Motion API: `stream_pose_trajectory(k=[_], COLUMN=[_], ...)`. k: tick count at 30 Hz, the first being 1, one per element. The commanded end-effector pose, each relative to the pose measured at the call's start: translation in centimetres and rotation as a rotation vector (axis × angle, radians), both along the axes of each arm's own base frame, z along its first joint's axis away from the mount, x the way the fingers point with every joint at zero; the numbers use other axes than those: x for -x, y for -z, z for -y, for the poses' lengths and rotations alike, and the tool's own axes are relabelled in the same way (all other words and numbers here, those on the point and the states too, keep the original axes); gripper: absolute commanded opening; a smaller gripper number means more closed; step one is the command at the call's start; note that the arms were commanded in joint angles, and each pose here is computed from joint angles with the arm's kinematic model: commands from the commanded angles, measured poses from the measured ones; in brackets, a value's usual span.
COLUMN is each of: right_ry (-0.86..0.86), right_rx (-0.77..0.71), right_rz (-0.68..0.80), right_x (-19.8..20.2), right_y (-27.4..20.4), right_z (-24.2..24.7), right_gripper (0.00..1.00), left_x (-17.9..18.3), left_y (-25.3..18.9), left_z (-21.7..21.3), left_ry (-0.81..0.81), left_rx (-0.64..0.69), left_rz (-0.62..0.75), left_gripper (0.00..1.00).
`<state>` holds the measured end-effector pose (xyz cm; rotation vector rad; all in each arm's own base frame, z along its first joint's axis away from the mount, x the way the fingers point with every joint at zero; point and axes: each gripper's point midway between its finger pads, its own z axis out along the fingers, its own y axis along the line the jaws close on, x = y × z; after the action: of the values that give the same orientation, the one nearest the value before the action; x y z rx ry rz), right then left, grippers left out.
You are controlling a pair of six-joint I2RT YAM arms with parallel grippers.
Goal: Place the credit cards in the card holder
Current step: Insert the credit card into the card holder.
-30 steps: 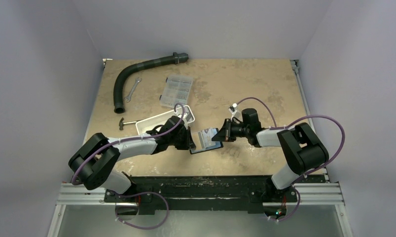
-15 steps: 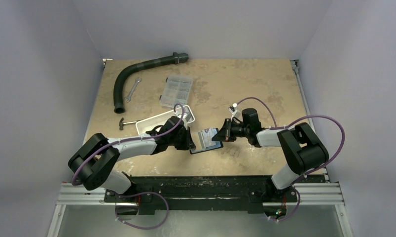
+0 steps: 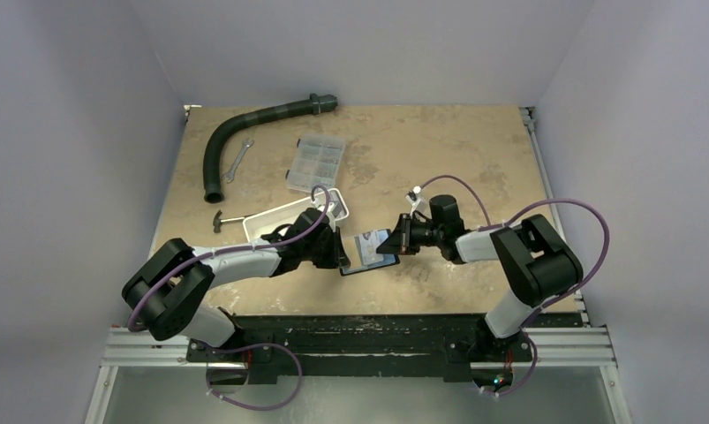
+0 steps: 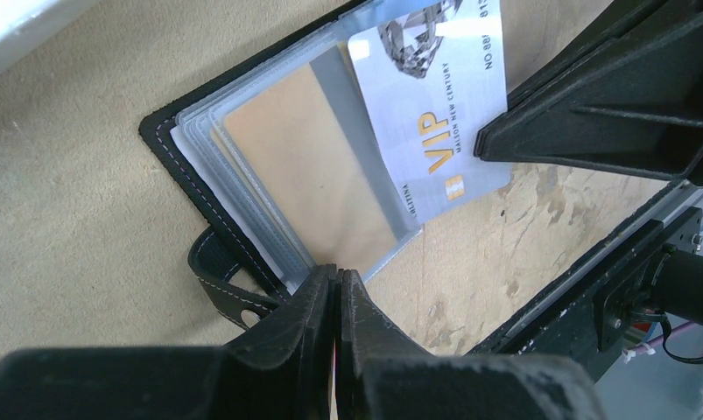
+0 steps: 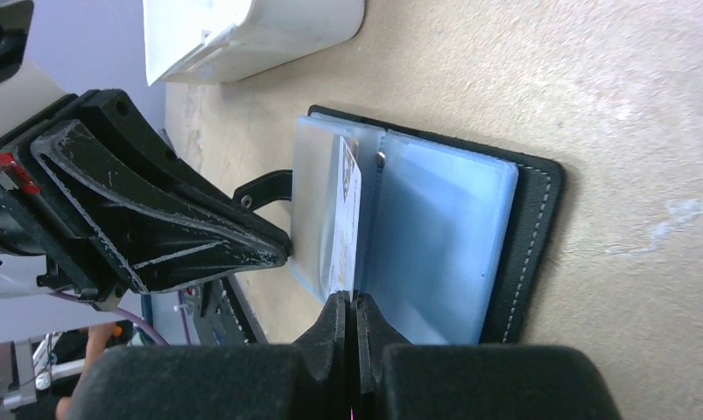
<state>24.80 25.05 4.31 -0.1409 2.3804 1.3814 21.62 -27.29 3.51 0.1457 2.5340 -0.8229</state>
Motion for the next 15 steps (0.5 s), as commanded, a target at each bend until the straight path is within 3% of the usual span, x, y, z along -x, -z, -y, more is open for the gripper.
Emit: stream_pose_trajectory(k=[1, 15], right_ry=[-0.041, -0.05], right_rx=[-0.026, -0.042], right_rz=[0.001, -0.086], right_x=[0.8, 2.6], right_y=[0.2, 0.6], right_z=[-1.0, -1.0], right_gripper=[0.0, 0.0], left_x=[0.5, 0.6], left_y=[0.5, 0.5], left_z=[-0.8, -1.0], left_ry=[-0.001, -0.002], left_rx=[-0.031, -0.032], left_rz=[-0.005, -0.005], left_gripper=[0.05, 0.05])
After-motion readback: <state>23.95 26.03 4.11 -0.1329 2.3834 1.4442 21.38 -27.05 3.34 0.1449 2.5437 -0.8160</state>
